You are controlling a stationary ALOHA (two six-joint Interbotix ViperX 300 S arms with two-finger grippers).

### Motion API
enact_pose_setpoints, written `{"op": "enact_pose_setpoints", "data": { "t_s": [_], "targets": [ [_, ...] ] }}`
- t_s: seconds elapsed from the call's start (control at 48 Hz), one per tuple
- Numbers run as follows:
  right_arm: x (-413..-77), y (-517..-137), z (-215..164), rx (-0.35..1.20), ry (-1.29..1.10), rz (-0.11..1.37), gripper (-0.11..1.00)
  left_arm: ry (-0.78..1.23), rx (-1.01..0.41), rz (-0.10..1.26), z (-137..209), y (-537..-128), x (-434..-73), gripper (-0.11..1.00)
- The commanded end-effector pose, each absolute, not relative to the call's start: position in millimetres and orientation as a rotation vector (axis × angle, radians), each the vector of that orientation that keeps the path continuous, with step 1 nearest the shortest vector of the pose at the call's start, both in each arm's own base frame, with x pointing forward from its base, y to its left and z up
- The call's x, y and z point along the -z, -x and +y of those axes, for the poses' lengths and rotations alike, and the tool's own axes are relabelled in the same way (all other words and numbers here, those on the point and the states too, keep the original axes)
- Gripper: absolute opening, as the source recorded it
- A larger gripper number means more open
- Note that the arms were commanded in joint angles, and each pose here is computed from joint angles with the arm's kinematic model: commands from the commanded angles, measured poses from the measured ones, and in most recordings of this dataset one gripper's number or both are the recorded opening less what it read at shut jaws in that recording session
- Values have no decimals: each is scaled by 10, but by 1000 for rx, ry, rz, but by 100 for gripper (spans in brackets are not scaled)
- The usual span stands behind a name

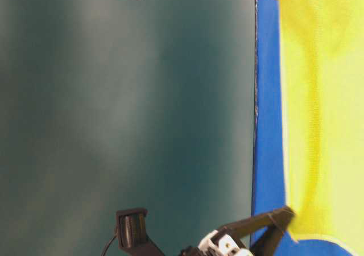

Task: Fold the yellow towel.
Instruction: 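Lift the top corners and fold them down toward the bottom edge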

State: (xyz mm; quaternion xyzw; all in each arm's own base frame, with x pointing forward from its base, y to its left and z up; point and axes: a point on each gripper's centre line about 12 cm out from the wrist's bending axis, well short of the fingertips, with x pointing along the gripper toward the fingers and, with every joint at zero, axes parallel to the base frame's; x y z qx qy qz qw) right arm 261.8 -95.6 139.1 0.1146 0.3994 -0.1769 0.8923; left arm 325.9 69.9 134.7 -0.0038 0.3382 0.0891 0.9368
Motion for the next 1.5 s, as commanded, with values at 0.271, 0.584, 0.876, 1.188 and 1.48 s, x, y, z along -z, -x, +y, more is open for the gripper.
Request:
{"op": "enact_pose_setpoints", "data": {
  "t_s": [0.271,0.584,0.876,1.188,1.48],
  "targets": [
    [-1411,-2728,-66,137,-261,874,2,67,25,677,-200,-3322,-1399,3],
    [-1397,-2732,449,18,-291,898,2,119,179,685,-917,-3388,-1413,3],
    [-1389,-2783,752,-59,-279,914,2,101,251,715,-1244,-3434,-1421,3],
    [-1385,-2798,769,-63,-274,916,2,109,227,718,-1161,-3469,-1414,9],
    [-1530,-2809,770,-83,-264,865,40,108,216,725,-1114,-3466,-1504,63]
  ]
}}
